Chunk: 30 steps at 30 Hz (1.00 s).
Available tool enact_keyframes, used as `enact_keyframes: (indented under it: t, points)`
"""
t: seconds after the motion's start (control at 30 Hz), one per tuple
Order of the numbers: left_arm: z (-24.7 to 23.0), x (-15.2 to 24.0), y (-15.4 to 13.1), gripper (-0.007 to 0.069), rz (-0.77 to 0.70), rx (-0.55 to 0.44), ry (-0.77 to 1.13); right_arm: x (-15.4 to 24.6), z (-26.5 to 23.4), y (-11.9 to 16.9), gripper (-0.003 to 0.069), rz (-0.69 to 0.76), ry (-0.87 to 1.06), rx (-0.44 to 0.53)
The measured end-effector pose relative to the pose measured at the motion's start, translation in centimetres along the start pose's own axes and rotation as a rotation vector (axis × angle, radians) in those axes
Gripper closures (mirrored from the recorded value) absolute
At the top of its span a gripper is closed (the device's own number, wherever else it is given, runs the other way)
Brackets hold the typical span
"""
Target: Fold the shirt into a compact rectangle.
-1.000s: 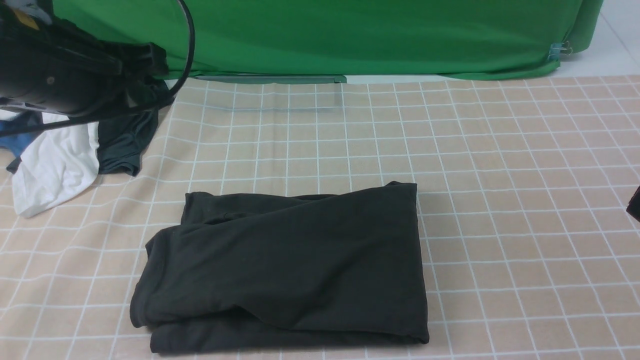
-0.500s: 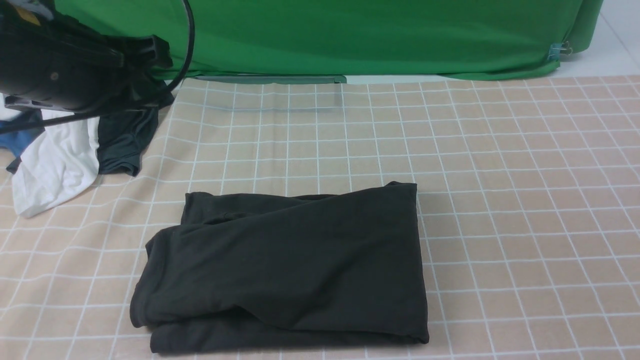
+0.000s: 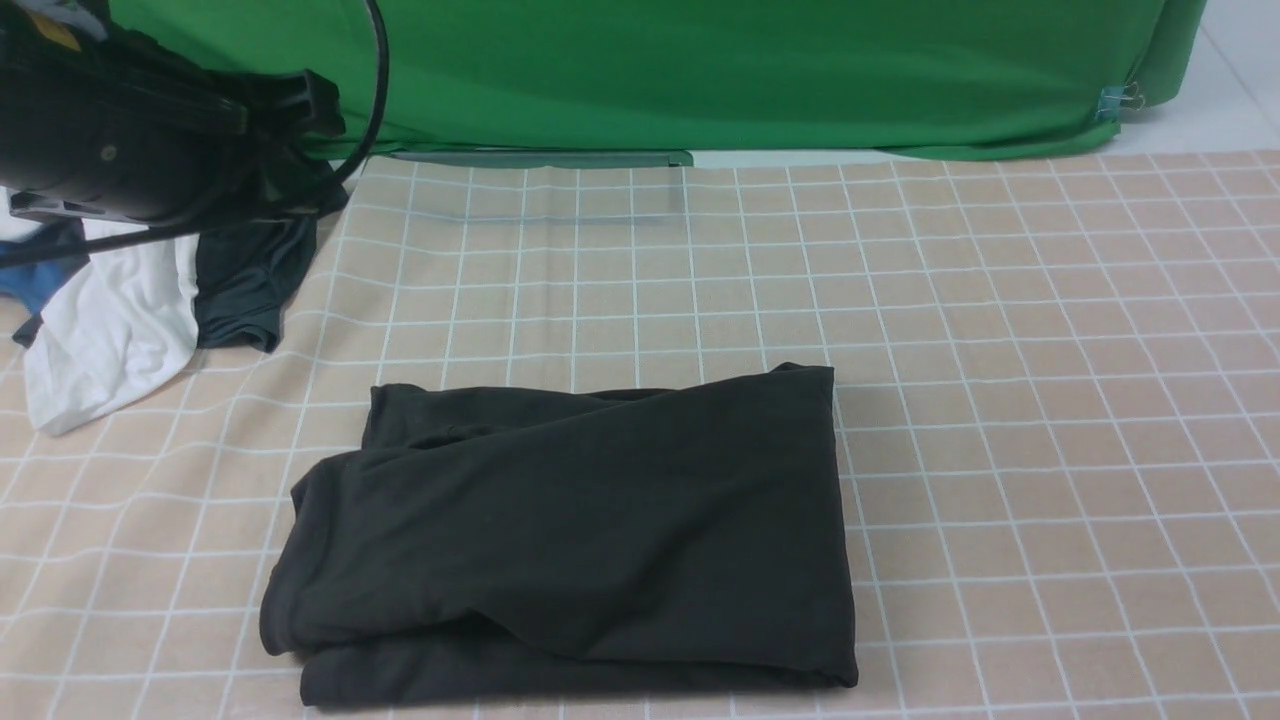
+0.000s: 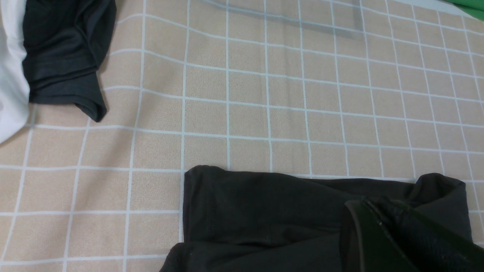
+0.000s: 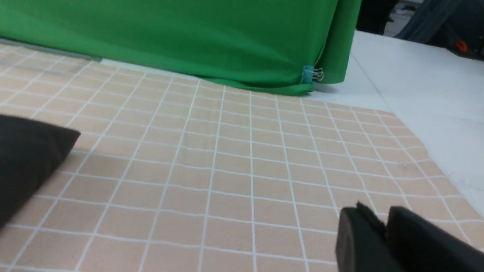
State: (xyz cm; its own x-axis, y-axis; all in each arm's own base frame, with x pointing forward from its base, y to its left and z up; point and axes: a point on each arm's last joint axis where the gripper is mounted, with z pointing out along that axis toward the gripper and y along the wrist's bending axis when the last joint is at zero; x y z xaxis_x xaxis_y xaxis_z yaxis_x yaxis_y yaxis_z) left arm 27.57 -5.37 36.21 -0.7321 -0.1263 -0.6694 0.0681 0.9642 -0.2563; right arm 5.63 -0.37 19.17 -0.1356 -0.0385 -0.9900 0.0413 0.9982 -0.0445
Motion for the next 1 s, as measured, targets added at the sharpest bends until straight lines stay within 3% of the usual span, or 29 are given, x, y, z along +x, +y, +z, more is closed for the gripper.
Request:
enact_keyframes:
  t: [0.33, 0.67, 1.0]
  points:
    - [-2.1, 1.6, -0.1, 0.0607, 0.038, -0.003, 0.133, 0.2, 0.0, -0.1, 0.0499, 0.074, 0.015, 0.025]
    - [-9.6, 3.3, -0.8, 0.0607, 0.076, 0.031, 0.020, 0.1, -0.1, 0.4, 0.0476, 0.064, 0.014, -0.056]
    - [-14.1, 5.8, -0.9, 0.0607, 0.128, 0.044, -0.001, 0.1, -0.1, 0.4, 0.0449, 0.063, 0.014, -0.062]
